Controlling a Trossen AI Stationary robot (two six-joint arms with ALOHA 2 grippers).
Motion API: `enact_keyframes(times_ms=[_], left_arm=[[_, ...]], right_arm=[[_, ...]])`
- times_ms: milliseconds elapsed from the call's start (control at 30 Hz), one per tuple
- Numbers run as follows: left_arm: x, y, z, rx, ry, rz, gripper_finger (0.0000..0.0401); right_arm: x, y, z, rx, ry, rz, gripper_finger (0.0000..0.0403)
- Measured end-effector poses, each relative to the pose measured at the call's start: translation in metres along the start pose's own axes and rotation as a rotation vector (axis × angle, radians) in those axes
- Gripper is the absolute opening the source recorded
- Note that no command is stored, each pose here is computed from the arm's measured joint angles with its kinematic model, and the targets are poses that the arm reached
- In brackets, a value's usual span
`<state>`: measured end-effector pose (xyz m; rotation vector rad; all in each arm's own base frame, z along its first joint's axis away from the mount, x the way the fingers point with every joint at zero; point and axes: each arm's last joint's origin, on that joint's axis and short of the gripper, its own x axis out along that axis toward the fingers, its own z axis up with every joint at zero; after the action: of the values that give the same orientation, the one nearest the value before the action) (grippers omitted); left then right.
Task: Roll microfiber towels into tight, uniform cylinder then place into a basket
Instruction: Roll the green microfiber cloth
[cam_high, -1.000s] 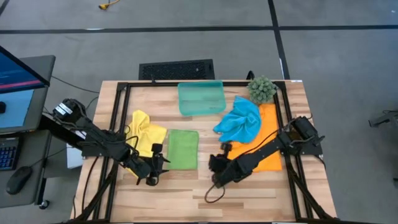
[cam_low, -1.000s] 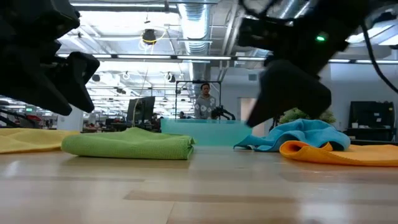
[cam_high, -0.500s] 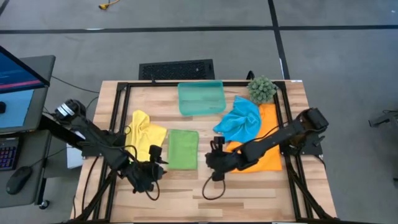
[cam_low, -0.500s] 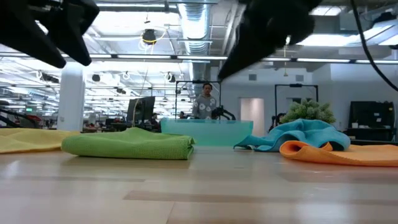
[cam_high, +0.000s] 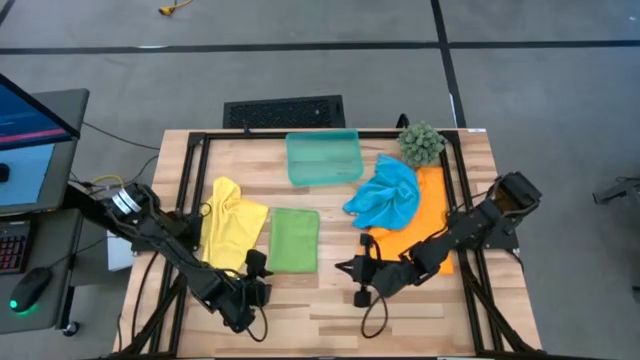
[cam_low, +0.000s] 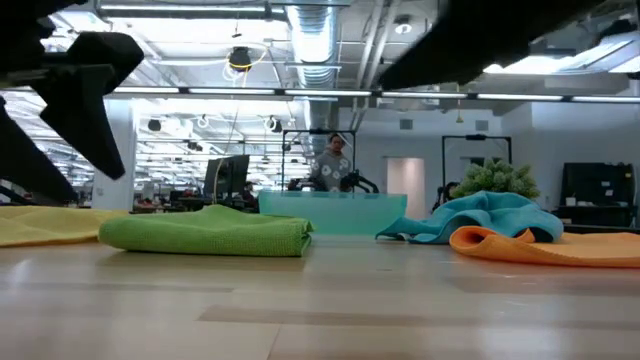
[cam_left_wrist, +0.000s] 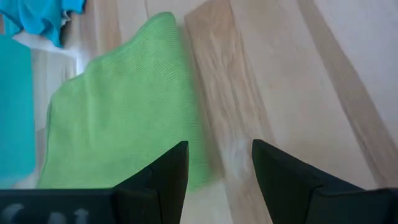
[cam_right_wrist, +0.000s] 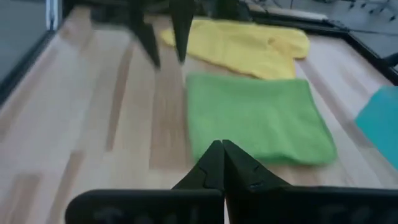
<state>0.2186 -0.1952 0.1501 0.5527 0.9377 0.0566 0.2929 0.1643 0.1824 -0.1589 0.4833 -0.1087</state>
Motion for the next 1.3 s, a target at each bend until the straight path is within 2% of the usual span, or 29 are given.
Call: enact_keyframes(times_ms=[133, 300, 500, 633, 800, 1000, 1133, 1300], left_arm=[[0.005, 0.003, 0.005, -0.006, 0.01, 0.03, 0.0171], [0.011, 0.009, 0.002, -0.026, 0.04, 0.04, 0.0171], [0.02, 0.011, -0.013, -0.033, 0.093, 0.031, 0.0171], [0.025, 0.009, -0.018, -0.056, 0.066, 0.019, 0.0171], [0.034, 0.012, -0.024, -0.078, 0.059, 0.014, 0.0171], [0.041, 0.018, -0.03, -0.111, 0.074, 0.025, 0.0171], [0.042, 0.018, -0.033, -0.118, 0.063, 0.026, 0.0171], [0.043, 0.019, -0.033, -0.122, 0.062, 0.028, 0.0171]], right_arm=[[0.015, -0.001, -0.001, -0.031, -0.021, 0.025, 0.004], [0.037, -0.001, -0.012, -0.06, 0.037, 0.09, 0.0086], [0.062, 0.009, -0.017, -0.232, 0.057, 0.103, 0.0134], [0.08, 0.019, -0.016, -0.288, 0.044, 0.143, 0.0156], [0.095, 0.016, -0.013, -0.282, 0.052, 0.207, 0.0175], [0.103, -0.001, -0.016, -0.19, 0.104, 0.184, 0.0197], [0.105, -0.007, -0.023, -0.202, 0.168, 0.179, 0.0202], [0.108, -0.014, -0.021, -0.182, 0.164, 0.173, 0.0203]])
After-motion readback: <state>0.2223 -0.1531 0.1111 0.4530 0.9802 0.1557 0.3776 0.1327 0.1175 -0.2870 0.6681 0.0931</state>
